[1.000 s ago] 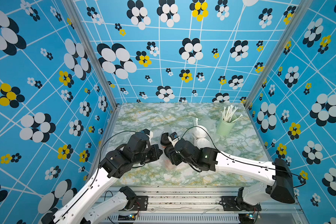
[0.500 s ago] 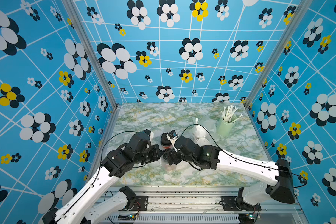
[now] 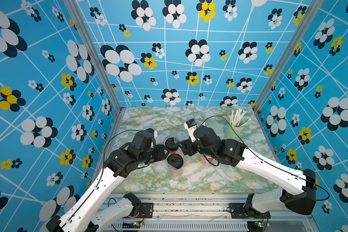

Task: Pack milk tea into plastic carrier bags
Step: Place the milk tea cup in the plastic carrier bag, then pick up the straw from the container.

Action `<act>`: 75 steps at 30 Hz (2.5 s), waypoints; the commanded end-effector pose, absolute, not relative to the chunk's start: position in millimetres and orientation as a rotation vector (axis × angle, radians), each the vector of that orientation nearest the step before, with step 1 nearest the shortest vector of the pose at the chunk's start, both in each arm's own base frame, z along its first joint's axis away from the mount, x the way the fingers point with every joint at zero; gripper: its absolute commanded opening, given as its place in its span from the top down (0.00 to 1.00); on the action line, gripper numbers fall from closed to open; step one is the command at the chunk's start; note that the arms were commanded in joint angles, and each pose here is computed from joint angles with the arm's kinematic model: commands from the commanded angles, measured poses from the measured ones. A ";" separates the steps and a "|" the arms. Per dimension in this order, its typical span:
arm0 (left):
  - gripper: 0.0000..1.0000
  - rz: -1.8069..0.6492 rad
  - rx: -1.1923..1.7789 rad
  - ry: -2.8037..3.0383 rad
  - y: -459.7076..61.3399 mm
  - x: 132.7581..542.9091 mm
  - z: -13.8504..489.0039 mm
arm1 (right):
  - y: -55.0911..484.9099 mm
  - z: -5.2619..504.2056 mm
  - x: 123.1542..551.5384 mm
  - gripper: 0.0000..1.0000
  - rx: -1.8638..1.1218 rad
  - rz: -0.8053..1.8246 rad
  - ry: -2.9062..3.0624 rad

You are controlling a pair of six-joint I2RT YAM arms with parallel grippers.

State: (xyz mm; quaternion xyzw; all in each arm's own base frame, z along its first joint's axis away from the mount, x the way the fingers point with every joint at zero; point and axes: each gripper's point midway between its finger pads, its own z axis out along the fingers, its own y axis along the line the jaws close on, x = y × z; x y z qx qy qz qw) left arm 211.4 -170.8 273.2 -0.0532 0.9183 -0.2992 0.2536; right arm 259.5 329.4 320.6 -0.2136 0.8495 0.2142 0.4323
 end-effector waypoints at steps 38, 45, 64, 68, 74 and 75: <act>0.68 -0.708 -0.067 2.563 -152.3 259.1 265.6 | 22.9 253.2 492.5 0.64 0.063 -0.002 2.439; 0.68 -0.708 -0.091 2.553 -148.2 256.5 266.0 | 23.6 226.2 517.6 0.73 0.059 -0.018 2.483; 0.69 -0.722 -0.106 2.543 -145.9 252.3 262.8 | 12.0 281.2 490.6 1.00 0.094 -0.095 2.384; 0.69 -0.727 -0.098 2.538 -145.6 250.5 265.4 | 14.5 331.8 462.4 1.00 0.083 -0.106 2.301; 0.68 -0.715 -0.084 2.540 -145.0 252.4 263.7 | 42.8 398.2 412.2 1.00 0.016 -0.072 2.191; 0.68 -0.714 -0.080 2.541 -145.3 253.4 263.2 | 47.9 408.8 403.5 1.00 0.009 -0.060 2.171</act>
